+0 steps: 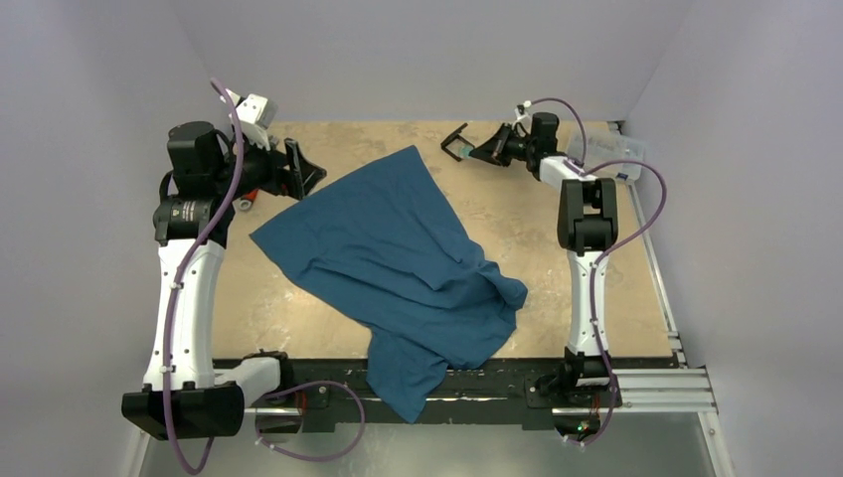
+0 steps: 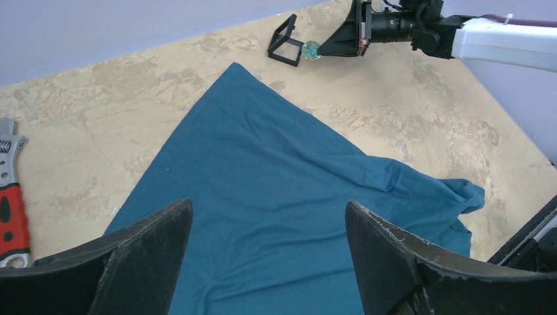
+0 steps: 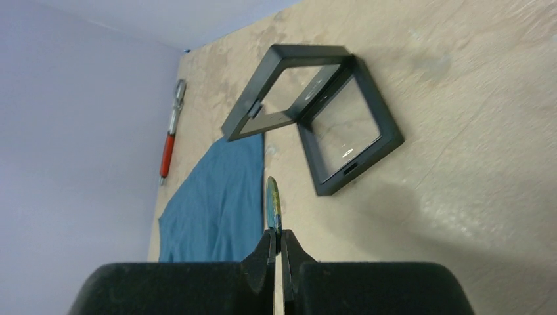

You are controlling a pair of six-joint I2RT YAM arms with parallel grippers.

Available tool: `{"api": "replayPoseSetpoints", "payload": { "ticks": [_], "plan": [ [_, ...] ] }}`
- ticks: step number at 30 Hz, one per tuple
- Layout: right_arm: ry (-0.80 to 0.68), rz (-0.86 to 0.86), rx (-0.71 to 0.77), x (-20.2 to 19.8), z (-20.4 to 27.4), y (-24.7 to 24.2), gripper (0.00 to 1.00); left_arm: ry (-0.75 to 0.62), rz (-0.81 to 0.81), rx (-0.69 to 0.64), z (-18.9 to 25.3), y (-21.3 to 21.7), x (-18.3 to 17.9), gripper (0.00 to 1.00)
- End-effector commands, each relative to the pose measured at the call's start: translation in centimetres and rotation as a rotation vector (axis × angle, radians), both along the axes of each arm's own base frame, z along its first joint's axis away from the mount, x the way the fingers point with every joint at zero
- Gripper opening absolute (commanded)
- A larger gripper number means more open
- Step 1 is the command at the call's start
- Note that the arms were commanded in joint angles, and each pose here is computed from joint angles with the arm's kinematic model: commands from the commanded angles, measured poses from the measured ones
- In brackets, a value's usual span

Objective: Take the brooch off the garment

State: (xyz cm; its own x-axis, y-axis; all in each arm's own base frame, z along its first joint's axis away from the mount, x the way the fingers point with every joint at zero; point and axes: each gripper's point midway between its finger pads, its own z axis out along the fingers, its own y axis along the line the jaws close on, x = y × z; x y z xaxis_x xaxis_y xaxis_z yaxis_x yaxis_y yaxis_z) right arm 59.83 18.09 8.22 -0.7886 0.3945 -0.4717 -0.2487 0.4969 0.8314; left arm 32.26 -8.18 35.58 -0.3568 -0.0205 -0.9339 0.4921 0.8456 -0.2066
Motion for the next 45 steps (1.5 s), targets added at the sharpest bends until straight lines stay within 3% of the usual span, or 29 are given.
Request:
{"api": "replayPoseSetpoints", "payload": {
  "ticks": [1, 11, 31, 45],
  "plan": [
    [-0.079, -0.034, -0.036, 2.6, 1.8, -0.3, 0.0, -0.003, -0.008, -0.032, 0.4, -0.1, 0.1, 0.85],
    [-0.098, -0.035, -0.011, 3.7, 1.2, 0.8, 0.0, 0.02, -0.005, -0.034, -0.7, -0.1, 0.4, 0.85],
    [-0.096, -0.158, -0.12, 6.9, -1.2, 1.7, 0.0, 0.032, 0.004, -0.039, -0.6, -0.1, -0.8, 0.85],
    [-0.083, -0.167, -0.14, 7.0, -2.3, 2.0, 0.02, 0.019, -0.011, -0.05, 0.0, -0.4, -0.9, 0.86]
  ]
}}
